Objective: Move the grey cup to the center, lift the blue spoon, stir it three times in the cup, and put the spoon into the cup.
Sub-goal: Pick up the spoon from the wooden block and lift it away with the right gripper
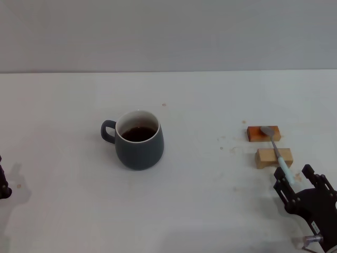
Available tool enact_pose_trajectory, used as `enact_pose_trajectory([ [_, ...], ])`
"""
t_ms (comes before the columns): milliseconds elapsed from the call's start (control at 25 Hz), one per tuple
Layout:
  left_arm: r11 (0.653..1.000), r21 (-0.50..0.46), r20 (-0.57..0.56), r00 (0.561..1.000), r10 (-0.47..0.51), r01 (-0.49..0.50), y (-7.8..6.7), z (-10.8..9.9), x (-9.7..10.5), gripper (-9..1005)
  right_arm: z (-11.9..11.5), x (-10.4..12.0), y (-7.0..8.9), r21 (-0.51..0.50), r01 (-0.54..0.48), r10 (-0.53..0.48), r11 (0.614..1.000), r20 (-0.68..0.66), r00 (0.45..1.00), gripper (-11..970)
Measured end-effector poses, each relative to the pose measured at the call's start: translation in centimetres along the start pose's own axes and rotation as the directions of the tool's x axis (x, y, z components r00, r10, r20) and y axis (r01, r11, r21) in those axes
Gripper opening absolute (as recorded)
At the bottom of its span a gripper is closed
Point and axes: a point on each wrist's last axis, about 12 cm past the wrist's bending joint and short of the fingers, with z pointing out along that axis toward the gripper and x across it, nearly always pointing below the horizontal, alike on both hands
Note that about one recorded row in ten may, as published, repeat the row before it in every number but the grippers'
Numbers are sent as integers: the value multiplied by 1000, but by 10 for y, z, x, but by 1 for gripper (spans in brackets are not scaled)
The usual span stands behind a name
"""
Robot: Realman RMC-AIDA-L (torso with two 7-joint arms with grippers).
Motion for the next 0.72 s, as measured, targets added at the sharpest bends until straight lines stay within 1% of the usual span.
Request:
enact_pose_trajectory([
  [200, 1000, -3, -2, 1000, 0, 0, 0, 0, 0, -2, 1, 0, 0, 1, -1, 1, 1000, 1, 1000, 622],
  [440, 1000, -5, -11, 1000, -1, 1, 1, 0, 1, -2, 2, -1, 3, -25, 5, -5, 1000, 0, 1000, 575],
  [560, 1000, -5, -17, 1000, 0, 0, 1, 0, 2, -2, 3, 0, 4, -29, 6, -7, 1000, -10, 1000, 400],
  [720, 1000, -2, -19, 1000, 1, -1, 1, 1, 2, -2, 3, 0, 4, -29, 6, -6, 1000, -13, 1000, 402],
])
